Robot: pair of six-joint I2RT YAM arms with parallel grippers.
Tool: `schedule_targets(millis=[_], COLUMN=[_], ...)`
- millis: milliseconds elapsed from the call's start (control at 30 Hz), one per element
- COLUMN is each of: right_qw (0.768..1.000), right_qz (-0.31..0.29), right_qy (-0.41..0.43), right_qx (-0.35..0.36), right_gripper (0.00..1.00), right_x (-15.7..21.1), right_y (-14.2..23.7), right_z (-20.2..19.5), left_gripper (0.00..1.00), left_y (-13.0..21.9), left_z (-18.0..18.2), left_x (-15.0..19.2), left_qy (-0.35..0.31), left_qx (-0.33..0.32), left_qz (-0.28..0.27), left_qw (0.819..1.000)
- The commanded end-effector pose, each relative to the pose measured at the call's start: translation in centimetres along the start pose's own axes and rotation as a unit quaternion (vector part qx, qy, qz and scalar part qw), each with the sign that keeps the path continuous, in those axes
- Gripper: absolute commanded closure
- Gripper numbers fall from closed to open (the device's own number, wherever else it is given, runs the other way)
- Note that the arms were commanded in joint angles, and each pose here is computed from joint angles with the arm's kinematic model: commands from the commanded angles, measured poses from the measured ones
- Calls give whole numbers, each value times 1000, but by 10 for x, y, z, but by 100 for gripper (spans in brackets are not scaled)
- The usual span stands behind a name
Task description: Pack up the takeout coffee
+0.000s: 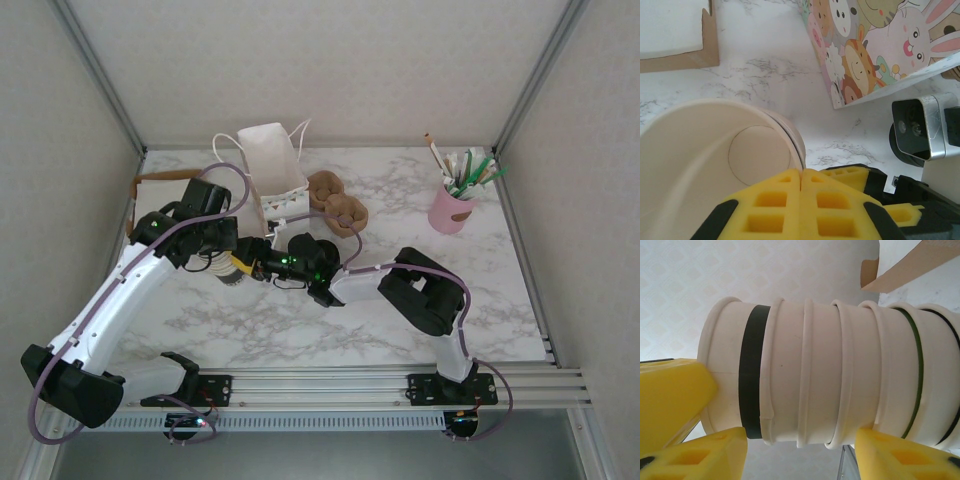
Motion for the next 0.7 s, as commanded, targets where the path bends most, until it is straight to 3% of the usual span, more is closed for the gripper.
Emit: schedule_targets(millis=[0,667], right_qw=[1000,990], right_qz=[-5,-8], right_qy=[5,104], right_qx=[-22,92], right_gripper=[40,22], right_x=[4,19], right_y=[0,59], right_z=[8,28], left_gripper=[100,100], left_y=[9,80], left_z=[-2,-5], left_x=[-2,-42], left_qy=[2,3], left_qx=[3,1], left_qz=[1,-67], left_qw=[1000,998])
Point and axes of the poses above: each hand's point on the last joint's axis, 136 mm out from that joint toward the fingers, its own y axis back along the fingers, its own z axis along the line the jaws close on, x = y × z, the point moved 1 cm from there along y, back along the fingers, and after that the axes turned 4 degrees about -y, right-handed, at the moved point
